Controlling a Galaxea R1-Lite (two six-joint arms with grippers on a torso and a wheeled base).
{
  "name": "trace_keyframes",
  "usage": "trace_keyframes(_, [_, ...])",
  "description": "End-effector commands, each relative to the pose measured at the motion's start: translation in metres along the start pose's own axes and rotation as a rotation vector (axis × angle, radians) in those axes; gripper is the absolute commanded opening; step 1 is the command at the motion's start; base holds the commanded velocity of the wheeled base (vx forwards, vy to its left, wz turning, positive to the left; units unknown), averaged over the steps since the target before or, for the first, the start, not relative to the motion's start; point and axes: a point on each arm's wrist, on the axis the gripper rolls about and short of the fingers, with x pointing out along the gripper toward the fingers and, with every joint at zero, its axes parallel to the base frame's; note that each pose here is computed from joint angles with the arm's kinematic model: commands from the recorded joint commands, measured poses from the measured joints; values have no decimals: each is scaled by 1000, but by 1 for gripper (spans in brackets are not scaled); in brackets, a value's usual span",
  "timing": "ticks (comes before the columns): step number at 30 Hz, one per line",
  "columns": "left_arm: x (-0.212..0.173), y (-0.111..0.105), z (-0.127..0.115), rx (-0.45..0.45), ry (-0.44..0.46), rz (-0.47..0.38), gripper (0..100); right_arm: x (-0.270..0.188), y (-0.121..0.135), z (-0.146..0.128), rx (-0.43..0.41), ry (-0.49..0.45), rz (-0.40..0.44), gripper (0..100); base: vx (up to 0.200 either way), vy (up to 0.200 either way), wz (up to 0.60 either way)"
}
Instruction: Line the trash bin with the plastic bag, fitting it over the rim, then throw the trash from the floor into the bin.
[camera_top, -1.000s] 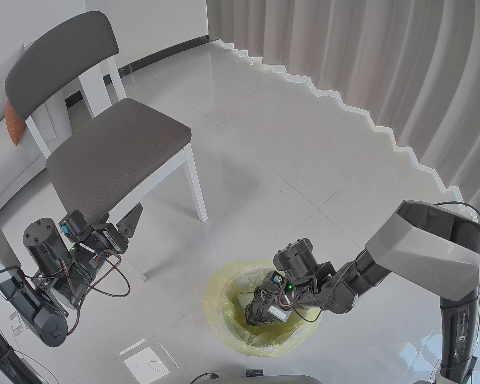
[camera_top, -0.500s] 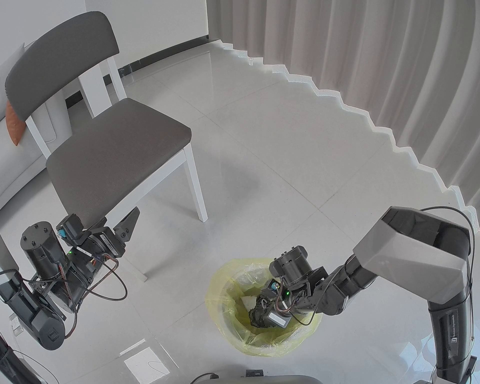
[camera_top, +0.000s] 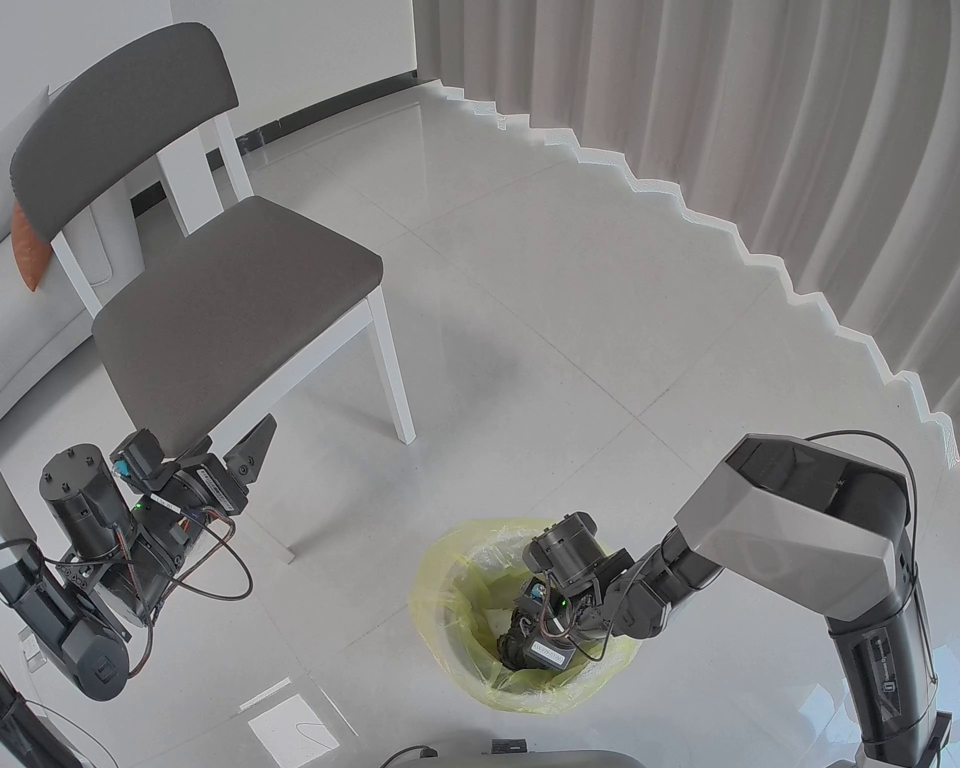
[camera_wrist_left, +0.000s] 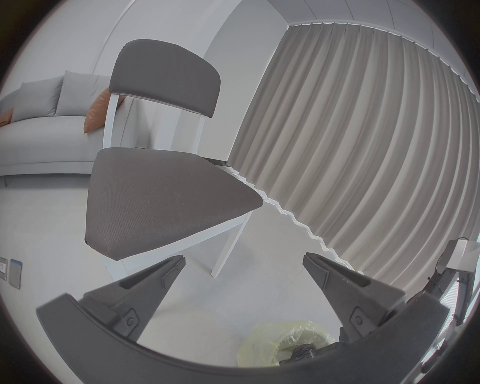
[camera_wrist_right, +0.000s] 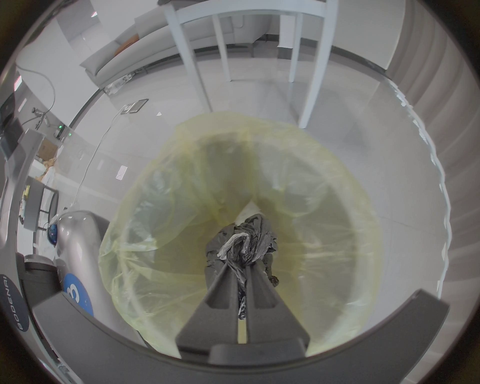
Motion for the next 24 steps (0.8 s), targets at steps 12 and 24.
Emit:
trace_keyframes(12, [-2, -4, 5, 2, -27, -22, 100, 5, -1, 6, 2, 38, 17, 100, 0, 0, 0])
trace_keyframes(24, [-2, -4, 2, 1, -17, -19, 100, -9, 18, 20, -87, -23, -172, 100, 0, 0, 0])
